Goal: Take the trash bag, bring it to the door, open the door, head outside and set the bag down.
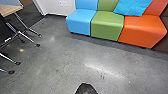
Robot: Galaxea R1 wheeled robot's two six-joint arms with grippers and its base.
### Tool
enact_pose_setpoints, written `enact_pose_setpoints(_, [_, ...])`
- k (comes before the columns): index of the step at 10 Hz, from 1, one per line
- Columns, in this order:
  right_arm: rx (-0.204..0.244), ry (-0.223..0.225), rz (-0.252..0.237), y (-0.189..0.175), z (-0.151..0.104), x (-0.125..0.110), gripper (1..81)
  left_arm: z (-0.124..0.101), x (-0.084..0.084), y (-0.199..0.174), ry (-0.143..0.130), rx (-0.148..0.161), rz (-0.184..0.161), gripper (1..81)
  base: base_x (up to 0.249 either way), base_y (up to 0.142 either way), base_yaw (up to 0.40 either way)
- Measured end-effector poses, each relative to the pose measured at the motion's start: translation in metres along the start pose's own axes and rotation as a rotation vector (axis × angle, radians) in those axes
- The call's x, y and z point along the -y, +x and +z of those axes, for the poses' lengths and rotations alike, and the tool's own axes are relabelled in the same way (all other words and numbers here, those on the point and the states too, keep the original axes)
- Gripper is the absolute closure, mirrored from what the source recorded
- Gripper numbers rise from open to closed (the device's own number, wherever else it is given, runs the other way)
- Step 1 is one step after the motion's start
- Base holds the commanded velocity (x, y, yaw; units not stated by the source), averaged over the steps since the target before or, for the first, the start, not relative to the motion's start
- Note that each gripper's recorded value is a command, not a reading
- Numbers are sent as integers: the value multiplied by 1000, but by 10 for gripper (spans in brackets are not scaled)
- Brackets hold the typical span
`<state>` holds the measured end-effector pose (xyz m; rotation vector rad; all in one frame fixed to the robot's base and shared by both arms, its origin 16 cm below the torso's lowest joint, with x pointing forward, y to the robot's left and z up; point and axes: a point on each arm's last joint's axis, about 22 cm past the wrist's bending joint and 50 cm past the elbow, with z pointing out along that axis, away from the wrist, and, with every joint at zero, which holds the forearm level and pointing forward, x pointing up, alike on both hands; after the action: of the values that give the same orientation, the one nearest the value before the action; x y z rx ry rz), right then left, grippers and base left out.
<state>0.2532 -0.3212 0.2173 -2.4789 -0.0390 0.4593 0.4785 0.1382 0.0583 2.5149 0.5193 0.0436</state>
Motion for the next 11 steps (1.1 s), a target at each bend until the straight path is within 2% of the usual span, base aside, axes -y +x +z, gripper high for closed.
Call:
enact_pose_setpoints(3, [-46,-21,-31,1,-29,17,10,-52,-5,-18,0,10,0,811,0,0,0])
enact_pose_setpoints(4, [-57,-22,-40,-1,-33,25,10,-66,-12,-22,-3,14,7,811,0,0,0])
enact_pose_setpoints(6, [-78,-20,-57,-6,-40,44,10,-95,-22,-36,-5,41,46,811,0,0,0])
enact_pose_setpoints(7, [-87,-29,-63,-11,-46,48,10,-112,-19,-51,4,77,73,811,0,0,0])
enact_pose_setpoints(8, [-100,-43,-72,-11,-54,50,10,-132,-10,-62,19,101,81,811,0,0,0])
enact_pose_setpoints(11, [-139,-32,-106,-13,-59,82,10,-193,19,-69,77,91,88,811,0,0,0])
